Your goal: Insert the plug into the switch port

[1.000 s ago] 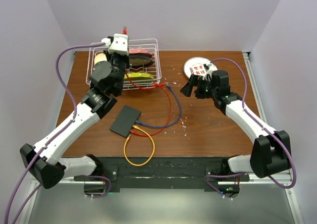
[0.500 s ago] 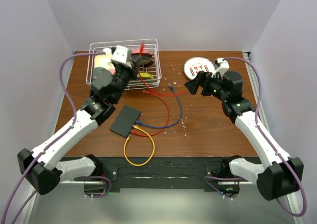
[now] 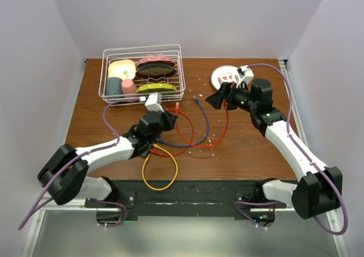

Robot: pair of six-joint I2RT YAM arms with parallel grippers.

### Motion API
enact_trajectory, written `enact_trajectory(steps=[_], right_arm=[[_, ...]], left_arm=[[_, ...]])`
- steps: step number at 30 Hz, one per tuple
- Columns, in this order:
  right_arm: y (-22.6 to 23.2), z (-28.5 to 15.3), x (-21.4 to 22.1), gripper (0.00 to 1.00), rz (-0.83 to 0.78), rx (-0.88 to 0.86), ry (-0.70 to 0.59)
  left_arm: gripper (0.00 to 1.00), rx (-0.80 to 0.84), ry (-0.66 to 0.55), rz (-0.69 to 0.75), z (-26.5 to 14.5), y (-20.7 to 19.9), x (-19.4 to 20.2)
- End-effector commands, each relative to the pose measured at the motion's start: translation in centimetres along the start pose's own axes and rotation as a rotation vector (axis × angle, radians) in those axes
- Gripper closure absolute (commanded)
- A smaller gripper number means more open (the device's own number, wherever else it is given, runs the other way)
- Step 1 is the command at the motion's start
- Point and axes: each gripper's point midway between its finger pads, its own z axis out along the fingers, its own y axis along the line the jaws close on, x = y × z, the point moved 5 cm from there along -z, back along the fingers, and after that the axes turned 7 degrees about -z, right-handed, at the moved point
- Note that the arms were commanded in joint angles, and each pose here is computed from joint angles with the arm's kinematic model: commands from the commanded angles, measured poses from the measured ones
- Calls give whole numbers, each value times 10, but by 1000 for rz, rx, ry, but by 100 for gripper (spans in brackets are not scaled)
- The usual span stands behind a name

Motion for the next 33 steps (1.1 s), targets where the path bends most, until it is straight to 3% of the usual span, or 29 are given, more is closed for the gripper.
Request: enact_trajectory(steps=[1,2,6,9,11,20,26,33], right_arm=[[1,7,6,2,1,-58,17],[-1,9,8,2,5,-50,22],[-5,20,20,2,9,-26,63],[-6,26,28,2,5,-8,92],[-10,28,30,1,-3,27,108],[4,51,42,2,-101,68,183],[21,83,75,3,-172,99,296],[20,116,119,21,-180,117,459]], left_arm=[[100,9,-34,-219,9,-13,14],[100,18,7,-225,11,-11,26],[49,71,61,-212,12,-22,41],[28,3,51,-188,12,-15,38],[19,-18,21,-165,12,-18,28],[5,-157,-60,11,0,-12,-13],[6,-208,-15,44,-3,28,-50],[6,-217,59,6,-16,69,-70]])
